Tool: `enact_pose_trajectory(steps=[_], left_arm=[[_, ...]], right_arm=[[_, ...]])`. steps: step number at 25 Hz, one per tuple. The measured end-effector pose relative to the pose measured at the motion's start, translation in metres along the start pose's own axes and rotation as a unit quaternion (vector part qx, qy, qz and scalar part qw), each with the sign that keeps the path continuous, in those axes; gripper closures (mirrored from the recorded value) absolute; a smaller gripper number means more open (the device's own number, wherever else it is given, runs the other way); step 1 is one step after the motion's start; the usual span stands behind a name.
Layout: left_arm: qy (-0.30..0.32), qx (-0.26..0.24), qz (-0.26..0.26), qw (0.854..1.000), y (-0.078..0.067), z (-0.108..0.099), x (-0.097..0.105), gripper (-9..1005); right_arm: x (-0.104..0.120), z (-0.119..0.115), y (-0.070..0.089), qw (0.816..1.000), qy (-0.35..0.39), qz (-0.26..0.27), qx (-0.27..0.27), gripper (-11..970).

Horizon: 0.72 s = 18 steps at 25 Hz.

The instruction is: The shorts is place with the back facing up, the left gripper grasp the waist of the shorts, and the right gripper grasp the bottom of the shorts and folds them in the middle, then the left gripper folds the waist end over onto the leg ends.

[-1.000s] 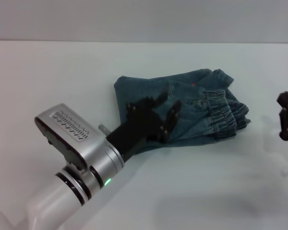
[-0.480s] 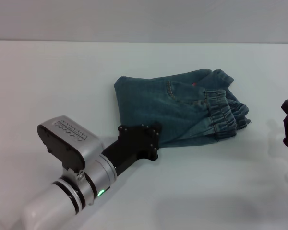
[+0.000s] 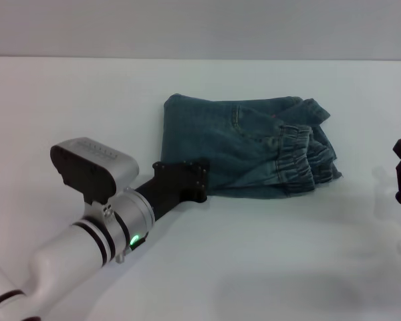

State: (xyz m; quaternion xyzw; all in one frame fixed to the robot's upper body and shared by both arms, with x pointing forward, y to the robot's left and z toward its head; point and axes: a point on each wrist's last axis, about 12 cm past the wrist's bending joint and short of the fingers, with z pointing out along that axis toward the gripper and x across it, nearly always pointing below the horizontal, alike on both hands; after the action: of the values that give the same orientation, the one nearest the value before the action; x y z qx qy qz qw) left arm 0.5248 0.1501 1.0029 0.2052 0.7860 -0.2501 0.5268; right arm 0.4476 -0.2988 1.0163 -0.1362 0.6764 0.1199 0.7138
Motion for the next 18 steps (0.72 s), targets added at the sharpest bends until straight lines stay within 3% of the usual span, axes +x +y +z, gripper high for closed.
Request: enact_pose_trajectory(steps=[15, 18], left_arm=[[0.012, -0.003, 0.035, 0.999, 0.015, 0.02, -0.021, 919], [-0.028, 0.001, 0.031, 0.999, 0.015, 0.013, -0.024, 910]], right_arm=[[0.001, -0.002, 0.003, 1.0, -0.004, 0.017, 0.01, 849], [0.001, -0.002, 0.002, 1.0, -0.004, 0.018, 0.011, 847]])
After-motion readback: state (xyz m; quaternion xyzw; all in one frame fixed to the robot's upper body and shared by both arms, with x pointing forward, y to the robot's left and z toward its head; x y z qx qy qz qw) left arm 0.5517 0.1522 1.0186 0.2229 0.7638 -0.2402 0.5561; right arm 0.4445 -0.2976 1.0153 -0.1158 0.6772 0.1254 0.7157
